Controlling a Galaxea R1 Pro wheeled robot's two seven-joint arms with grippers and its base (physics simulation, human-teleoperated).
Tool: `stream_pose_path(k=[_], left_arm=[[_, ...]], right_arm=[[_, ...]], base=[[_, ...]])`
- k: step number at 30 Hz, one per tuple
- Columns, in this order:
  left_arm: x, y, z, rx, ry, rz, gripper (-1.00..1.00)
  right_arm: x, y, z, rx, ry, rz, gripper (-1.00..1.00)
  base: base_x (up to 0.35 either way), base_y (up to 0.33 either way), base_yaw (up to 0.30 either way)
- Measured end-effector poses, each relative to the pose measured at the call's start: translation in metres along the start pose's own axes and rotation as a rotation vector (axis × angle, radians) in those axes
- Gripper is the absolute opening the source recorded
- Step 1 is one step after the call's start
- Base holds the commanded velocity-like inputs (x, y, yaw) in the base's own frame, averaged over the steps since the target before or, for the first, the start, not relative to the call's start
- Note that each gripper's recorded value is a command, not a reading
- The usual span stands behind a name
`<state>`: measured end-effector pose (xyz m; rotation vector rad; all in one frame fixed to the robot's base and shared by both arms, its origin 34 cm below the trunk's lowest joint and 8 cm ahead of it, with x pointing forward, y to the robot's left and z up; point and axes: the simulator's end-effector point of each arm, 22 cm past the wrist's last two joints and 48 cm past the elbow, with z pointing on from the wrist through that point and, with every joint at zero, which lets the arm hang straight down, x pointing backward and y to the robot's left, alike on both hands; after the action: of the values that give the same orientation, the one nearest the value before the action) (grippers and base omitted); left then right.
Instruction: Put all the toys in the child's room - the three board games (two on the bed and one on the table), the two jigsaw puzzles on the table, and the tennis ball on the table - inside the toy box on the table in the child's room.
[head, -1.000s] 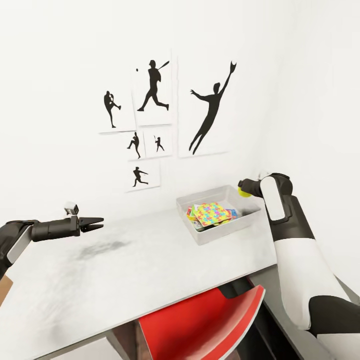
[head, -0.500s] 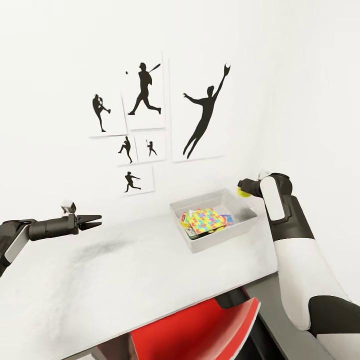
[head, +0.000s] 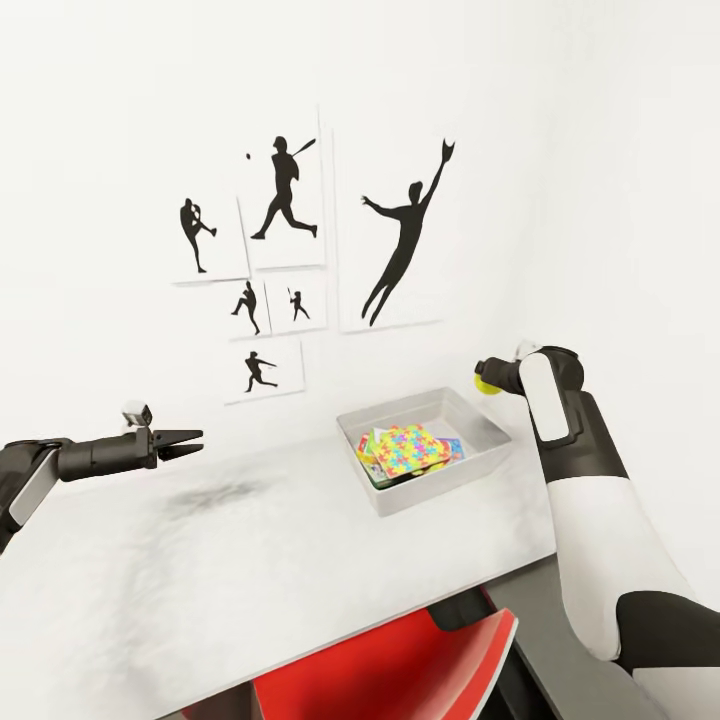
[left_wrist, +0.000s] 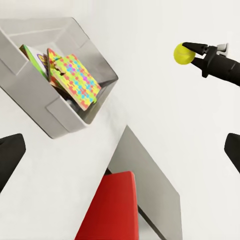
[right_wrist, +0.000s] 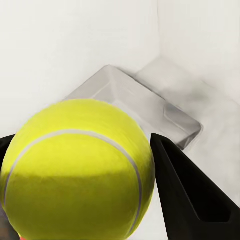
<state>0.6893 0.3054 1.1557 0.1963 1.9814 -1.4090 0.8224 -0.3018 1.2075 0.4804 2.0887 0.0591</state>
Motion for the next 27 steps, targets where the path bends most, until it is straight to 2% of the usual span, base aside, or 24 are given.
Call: stream_pose_path(k=[27], left_arm=[[-0.0002,-0.0008,-0.0002,0.000,0.000,-0.002,1.00]], right_arm=[[0.0006,0.0016,-0.0005,-0.004,0.003,0.000,-1.00]], base=[[0.003,0.014,0.000]])
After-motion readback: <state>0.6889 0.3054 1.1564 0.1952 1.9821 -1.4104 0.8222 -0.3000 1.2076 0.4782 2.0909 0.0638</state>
